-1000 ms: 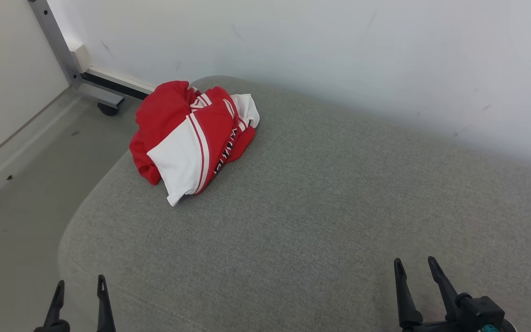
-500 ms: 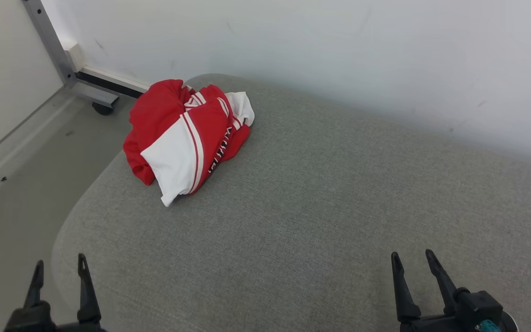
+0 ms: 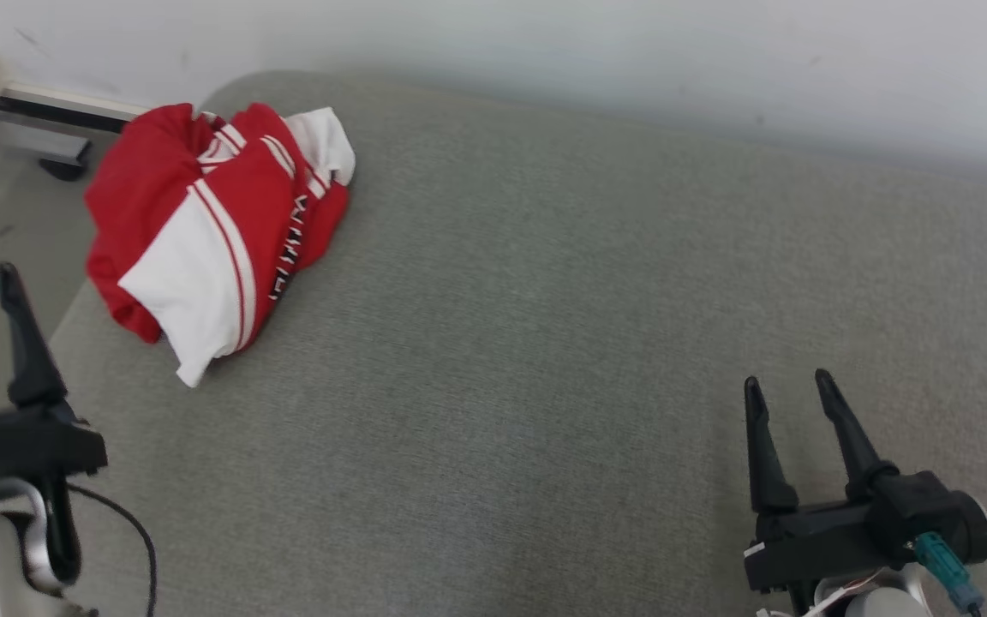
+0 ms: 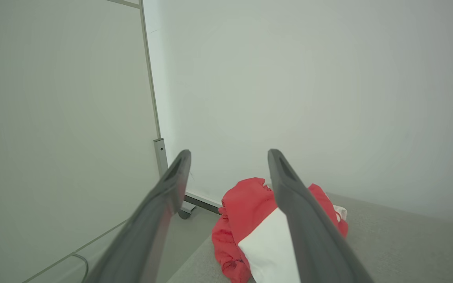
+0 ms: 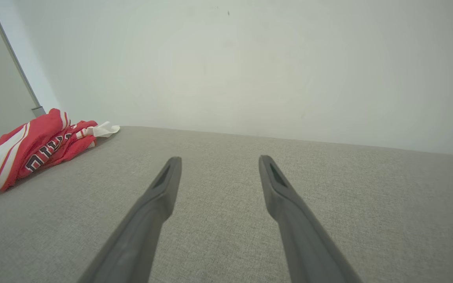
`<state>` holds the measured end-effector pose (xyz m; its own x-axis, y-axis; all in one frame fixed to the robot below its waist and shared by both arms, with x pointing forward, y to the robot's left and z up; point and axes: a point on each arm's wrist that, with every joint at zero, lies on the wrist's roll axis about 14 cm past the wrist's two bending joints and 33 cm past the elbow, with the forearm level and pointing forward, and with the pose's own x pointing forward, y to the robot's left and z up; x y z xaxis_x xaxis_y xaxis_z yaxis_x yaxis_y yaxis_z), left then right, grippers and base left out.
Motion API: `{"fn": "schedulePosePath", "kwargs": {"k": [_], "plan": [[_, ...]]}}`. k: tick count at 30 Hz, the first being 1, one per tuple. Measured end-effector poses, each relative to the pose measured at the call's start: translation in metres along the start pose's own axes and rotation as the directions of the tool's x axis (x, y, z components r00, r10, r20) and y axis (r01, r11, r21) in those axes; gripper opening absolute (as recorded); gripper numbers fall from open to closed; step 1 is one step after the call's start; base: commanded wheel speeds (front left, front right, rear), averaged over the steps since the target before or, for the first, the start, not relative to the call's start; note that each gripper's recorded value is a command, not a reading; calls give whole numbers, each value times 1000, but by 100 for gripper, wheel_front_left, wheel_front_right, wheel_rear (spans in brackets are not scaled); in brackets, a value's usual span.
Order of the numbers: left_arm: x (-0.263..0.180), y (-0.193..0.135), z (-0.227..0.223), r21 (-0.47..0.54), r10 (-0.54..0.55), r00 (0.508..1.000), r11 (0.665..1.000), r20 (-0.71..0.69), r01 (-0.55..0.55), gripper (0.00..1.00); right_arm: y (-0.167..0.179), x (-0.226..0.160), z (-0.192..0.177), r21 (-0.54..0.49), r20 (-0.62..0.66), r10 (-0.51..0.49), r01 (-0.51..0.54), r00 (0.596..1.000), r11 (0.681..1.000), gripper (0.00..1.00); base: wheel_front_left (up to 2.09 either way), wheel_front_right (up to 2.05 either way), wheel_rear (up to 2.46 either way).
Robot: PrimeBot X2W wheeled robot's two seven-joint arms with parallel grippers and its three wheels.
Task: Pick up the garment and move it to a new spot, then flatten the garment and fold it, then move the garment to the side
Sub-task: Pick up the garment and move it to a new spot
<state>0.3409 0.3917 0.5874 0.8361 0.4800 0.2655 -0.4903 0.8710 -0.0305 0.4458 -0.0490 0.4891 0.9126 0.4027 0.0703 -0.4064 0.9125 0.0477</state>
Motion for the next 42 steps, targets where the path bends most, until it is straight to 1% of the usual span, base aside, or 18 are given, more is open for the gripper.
{"fn": "schedulePosePath", "kwargs": {"k": [6, 9, 14, 18, 21, 23, 27, 30, 33, 34, 36, 37, 39, 42], "plan": [[56, -35, -3, -7, -81, 996, 997, 22, 81, 100, -33, 0, -7, -10, -1, -84, 84, 996, 996, 100, 0, 0, 0], [80, -54, -11, -10, -119, 993, 993, 6, 119, 100, -49, -4, -12, -13, -9, -124, 124, 992, 992, 100, 0, 0, 0], [113, -86, -38, -5, -188, 980, 982, -70, 188, 100, -73, -15, -22, -22, -32, -190, 189, 981, 982, 100, 0, 0, 0], [133, -104, -68, -13, -213, 963, 977, -163, 214, 100, -90, -21, -28, -33, -47, -233, 232, 971, 972, 100, 0, 0, 0], [137, -118, -103, -20, -235, 931, 971, -278, 239, 100, -100, -27, -33, -41, -59, -262, 260, 963, 965, 100, 0, 0, 0], [140, -125, -120, -35, -239, 914, 970, -327, 242, 100, -106, -30, -36, -41, -67, -279, 277, 958, 960, 100, 0, 0, 0], [134, -135, -163, -4, -248, 843, 960, -476, 280, 100, -116, -37, -42, -43, -83, -309, 307, 947, 951, 100, 0, 0, 0], [126, -136, -191, -3, -231, 787, 960, -573, 279, 100, -123, -42, -45, -46, -95, -329, 326, 940, 944, 100, 0, 0, 0], [112, -137, -219, -8, -208, 708, 961, -675, 275, 100, -127, -47, -48, -49, -104, -343, 340, 933, 939, 100, 0, 0, 0], [111, -138, -222, -14, -210, 701, 961, -681, 275, 100, -128, -48, -48, -50, -105, -347, 344, 932, 938, 100, 0, 0, 0], [108, -142, -227, -19, -214, 686, 960, -695, 280, 27, -130, -50, -47, -50, -104, -353, 350, 930, 935, 100, 0, 0, 0], [106, -143, -228, -19, -215, 680, 959, -701, 284, 0, -130, -50, -46, -51, -102, -354, 350, 930, 935, 100, 0, 0, 0], [105, -144, -226, -14, -221, 682, 955, -697, 295, 0, -129, -49, -42, -50, -93, -351, 347, 932, 936, 100, 0, 0, 0], [114, -147, -211, -14, -239, 728, 954, -643, 301, 0, -128, -48, -37, -49, -80, -347, 344, 934, 938, 100, 0, 0, 0]]}}
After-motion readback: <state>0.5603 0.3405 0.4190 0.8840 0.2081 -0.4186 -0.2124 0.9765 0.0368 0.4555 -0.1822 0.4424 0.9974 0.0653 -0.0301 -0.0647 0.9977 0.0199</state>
